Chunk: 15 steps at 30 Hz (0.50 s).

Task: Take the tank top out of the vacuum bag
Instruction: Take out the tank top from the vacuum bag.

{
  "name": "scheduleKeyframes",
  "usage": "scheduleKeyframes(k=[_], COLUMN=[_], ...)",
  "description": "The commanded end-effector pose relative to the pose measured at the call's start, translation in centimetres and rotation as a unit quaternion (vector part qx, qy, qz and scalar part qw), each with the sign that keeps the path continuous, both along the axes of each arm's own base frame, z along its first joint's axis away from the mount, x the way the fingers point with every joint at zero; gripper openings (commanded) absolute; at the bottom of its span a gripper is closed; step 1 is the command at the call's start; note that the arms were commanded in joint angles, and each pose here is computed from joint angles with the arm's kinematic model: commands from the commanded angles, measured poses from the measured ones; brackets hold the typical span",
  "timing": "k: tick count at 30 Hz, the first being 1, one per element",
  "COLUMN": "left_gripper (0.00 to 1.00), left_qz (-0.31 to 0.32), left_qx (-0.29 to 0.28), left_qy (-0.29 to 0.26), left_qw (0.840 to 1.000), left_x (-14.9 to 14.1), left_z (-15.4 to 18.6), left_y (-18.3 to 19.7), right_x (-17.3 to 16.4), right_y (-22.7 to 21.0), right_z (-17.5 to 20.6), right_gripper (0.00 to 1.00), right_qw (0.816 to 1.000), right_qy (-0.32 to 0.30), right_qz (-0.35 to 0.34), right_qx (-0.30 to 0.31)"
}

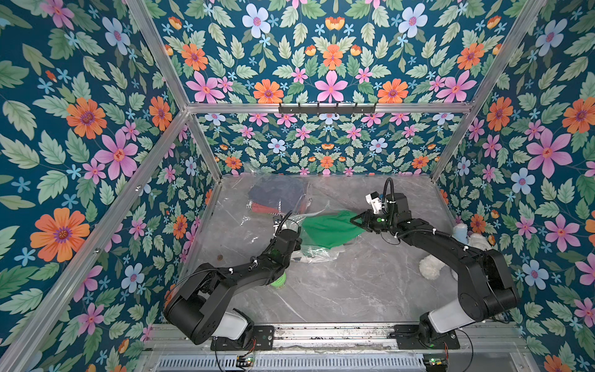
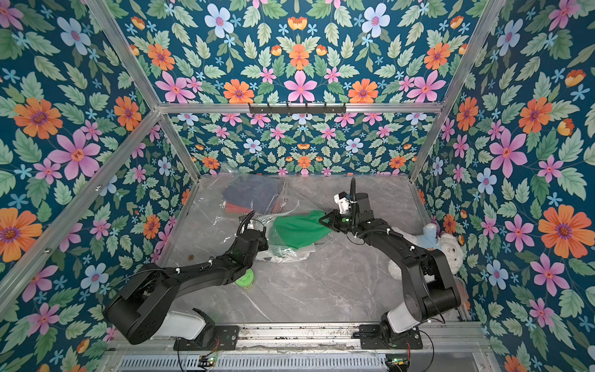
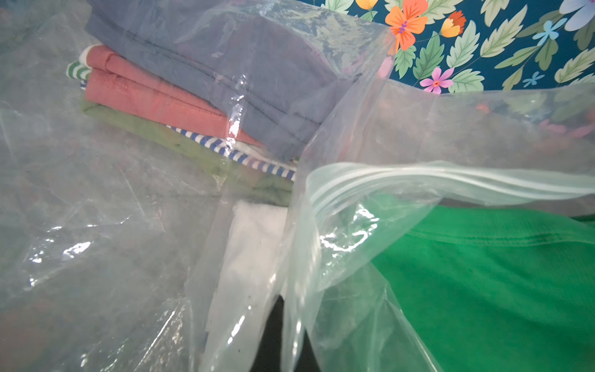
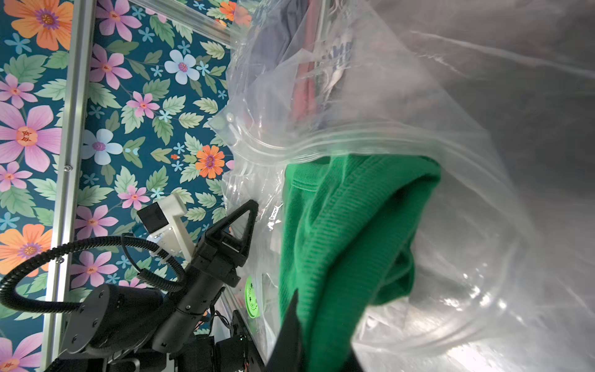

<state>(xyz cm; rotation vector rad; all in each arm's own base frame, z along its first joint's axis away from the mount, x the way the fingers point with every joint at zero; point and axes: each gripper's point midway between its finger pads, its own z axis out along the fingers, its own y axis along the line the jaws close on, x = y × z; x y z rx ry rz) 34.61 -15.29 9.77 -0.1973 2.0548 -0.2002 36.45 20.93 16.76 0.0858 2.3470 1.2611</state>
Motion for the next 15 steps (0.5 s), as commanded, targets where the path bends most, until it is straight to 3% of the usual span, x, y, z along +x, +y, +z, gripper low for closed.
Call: scheduleKeyframes(k=[1, 15], left_gripper=[0.0, 0.0], left_qz=[0.026, 0.059], left_qx=[0.02, 0.066], left_qy=[0.01, 0.02], left_qw=[0.999, 0.996], left_x=[-0.2, 0.2], left_z=[-0.6, -0.6], left_y=[1.2, 2.9], right_x=[-0.5, -1.7], right_y=[-2.6, -13.5], right_z=[-0.4, -4.3], right_gripper=[0.0, 0.0], right_qw=[1.0, 0.981], right_qy=[0.008, 0.066], right_qz=[-0.026, -0.169], right_qx=[-0.014, -0.067])
